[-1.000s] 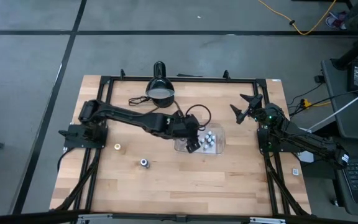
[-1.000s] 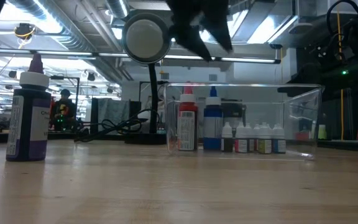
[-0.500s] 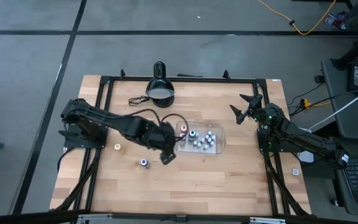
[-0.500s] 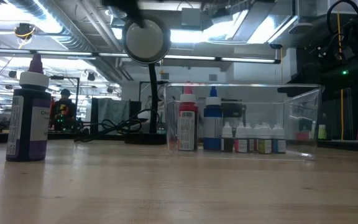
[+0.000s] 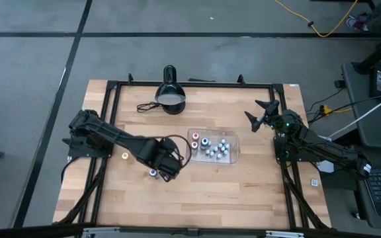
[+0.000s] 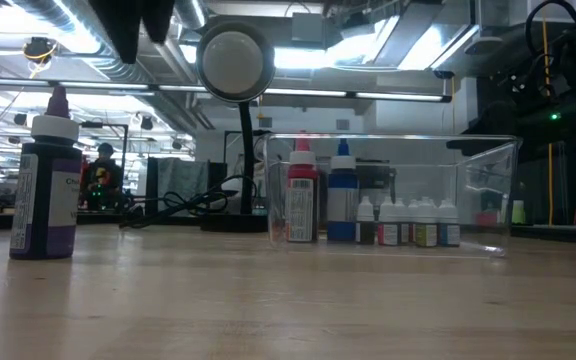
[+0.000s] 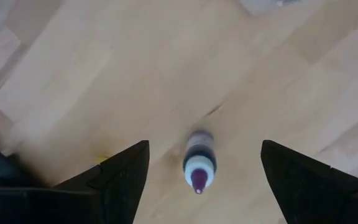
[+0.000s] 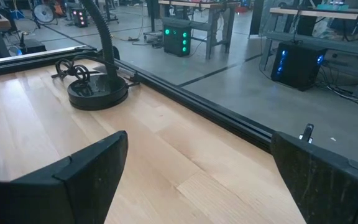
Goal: Pick & Place food coloring
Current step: Put the big purple food coloring bottle into the transparent bin
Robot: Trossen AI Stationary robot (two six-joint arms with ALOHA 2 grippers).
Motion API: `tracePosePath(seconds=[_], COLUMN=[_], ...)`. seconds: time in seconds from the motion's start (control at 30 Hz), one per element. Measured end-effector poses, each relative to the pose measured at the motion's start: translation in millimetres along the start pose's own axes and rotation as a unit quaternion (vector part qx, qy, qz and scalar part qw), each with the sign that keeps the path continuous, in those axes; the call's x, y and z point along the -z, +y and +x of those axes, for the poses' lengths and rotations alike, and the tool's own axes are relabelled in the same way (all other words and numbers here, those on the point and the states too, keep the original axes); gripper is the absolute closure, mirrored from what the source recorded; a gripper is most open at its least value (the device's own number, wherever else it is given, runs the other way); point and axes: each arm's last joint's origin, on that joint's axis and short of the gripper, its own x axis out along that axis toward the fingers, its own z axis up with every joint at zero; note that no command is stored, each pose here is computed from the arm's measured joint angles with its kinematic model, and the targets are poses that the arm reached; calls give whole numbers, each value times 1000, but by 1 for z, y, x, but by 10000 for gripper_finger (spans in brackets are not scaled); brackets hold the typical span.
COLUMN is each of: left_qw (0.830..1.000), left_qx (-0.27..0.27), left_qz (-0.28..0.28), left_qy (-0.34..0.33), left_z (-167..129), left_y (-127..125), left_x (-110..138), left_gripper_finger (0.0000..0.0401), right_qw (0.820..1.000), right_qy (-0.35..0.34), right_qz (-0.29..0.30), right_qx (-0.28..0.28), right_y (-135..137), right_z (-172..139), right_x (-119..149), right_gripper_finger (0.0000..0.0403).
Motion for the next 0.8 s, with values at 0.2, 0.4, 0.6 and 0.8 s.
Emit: tracePosePath(seconds=[0.2,0.4,0.6,0.8], left_qw=[999,997,997,996], left_qx=[-27,-50,-32,-25], left_qz=[30,42,40,35], left_qy=[35,47,52,72], left_z=[19,29,45,67], left_y=[-15,-14,-15,-15], left_x=[10,18,26,34], left_gripper_finger=[101,101,101,101], right_qw=[1000,1000,1000,1000], right_qy=[0,0,0,0], right_qz=[0,0,1,1], right_qx=[0,0,0,0], right_y=[0,0,0,0], right_z=[0,0,0,0], right_x=[0,0,0,0], right_gripper_finger=[8,8,8,8])
